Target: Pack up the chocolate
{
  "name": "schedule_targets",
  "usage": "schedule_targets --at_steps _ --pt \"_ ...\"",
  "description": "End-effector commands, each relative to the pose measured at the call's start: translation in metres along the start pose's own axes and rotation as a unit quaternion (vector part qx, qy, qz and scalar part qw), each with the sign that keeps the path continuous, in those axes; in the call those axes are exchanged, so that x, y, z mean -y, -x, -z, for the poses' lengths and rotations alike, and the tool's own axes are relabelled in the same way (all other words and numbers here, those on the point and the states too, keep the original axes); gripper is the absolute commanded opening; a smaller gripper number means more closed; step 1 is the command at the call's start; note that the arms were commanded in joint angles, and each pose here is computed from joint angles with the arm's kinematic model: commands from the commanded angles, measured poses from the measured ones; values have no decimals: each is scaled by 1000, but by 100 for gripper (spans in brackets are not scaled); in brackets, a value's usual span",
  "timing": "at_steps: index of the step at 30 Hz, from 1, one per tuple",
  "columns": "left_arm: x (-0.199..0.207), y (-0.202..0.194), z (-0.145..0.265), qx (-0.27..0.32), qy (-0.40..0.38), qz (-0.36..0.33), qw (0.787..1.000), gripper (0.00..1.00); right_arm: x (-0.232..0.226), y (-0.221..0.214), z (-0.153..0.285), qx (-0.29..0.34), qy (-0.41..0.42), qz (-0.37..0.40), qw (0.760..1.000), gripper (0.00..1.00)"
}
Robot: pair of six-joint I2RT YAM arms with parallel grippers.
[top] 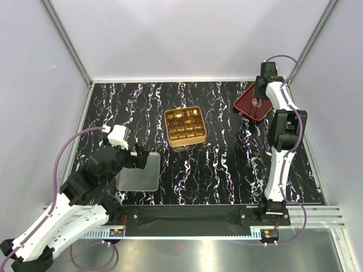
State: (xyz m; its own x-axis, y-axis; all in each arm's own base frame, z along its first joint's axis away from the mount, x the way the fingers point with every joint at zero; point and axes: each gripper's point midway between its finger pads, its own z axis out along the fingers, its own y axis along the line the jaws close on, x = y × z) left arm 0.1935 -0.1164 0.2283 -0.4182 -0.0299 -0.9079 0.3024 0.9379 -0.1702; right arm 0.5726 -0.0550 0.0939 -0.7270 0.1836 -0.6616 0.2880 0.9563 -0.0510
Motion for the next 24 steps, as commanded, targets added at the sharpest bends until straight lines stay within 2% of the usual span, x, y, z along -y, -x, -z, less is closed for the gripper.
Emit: schedule_targets --at_steps 1,9,13,16,20,24 --pt "2 4 -2 9 -2 3 1000 99 1 18 1 23 -9 0 1000 48" --pt "2 3 -3 6 -1 2 1000 99 1 16 -7 21 -13 3 1000 48" --pt "3 3 -4 4 -2 1 1000 99 2 16 -3 16 -16 5 1000 41" --pt "2 2 -4 4 1 1 1000 99 5 20 16 17 -14 0 1000 36" --pt "2 3 -3 4 0 2 1000 99 5 26 62 13 1 -21 1000 31" --pt "3 5 -2 10 -3 4 1000 99 -7 10 101 -4 32 -33 999 27"
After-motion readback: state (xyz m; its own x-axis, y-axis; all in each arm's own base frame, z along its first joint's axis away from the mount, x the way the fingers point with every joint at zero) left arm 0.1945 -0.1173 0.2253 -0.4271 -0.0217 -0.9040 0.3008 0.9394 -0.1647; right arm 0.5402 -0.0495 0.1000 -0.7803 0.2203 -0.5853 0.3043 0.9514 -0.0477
